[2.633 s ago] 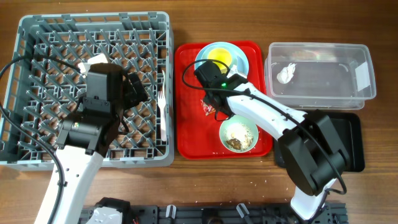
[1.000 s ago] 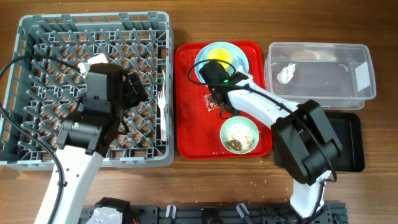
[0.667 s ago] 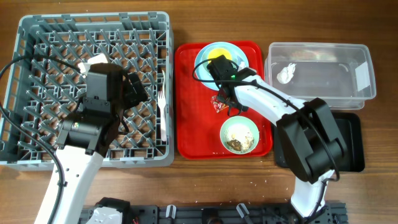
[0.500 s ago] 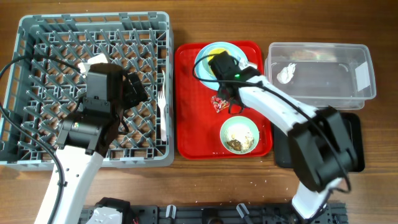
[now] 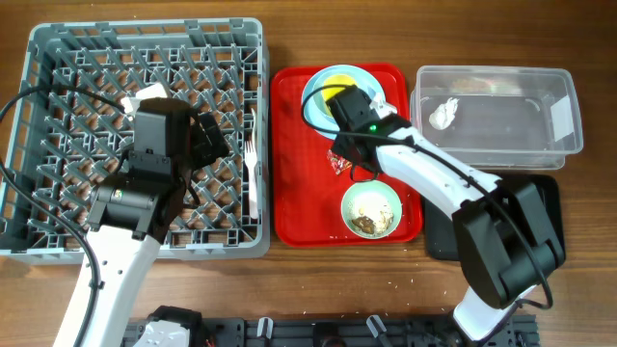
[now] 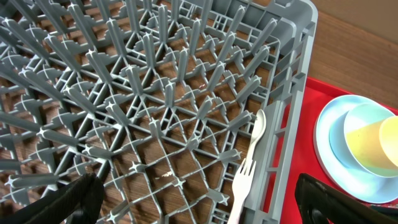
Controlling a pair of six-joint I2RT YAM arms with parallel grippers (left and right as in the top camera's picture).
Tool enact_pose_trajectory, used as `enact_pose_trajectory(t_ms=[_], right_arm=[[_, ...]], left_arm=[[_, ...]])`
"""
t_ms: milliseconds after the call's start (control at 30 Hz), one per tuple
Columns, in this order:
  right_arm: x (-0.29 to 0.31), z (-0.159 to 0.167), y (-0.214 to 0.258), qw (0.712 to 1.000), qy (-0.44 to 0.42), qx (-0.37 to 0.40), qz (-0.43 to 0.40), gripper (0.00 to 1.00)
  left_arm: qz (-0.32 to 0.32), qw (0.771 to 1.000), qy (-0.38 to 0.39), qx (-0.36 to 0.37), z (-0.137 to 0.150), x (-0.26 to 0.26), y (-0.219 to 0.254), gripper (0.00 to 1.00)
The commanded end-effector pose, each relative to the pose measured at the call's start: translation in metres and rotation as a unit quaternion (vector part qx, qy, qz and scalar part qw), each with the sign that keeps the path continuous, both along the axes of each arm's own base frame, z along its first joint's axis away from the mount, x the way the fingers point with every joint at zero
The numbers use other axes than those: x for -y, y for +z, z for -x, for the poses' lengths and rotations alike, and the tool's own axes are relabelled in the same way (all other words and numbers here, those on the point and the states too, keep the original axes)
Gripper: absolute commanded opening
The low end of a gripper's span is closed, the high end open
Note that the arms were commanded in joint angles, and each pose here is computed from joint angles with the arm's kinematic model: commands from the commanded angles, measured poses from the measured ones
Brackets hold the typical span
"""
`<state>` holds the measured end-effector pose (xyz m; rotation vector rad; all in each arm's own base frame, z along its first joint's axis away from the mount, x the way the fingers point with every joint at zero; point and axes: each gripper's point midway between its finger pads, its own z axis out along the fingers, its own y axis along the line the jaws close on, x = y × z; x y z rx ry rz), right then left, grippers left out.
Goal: Sort waste into correct bins and load items into the dishwasher rack
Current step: 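Close the right gripper on the red wrapper and lift it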
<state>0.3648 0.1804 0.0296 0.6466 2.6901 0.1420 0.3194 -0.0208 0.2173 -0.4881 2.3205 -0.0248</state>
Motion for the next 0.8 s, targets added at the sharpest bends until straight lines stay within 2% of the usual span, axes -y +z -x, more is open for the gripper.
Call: enact_pose_trajectory(t_ms=[0,567,767], right_arm=[[-0.001,0.006,-0.011,1.0,-0.009,0.0,-0.008,0.48],[-0.017,0.004,-0.022,1.0,0.006,0.013,-0.014,0.49],[-0.017,0.003,-0.024,1.0,0.006,0.013,-0.014,0.44]], left_arm=[[-0.002,1.0,0.011,0.003,-0.001,-0.004,0.001,1.0],[-0.002,1.0,0.011,0.003,-0.001,-0.004,0.001,1.0],[-0.002,1.0,0.011,0.003,-0.001,-0.004,0.001,1.0]])
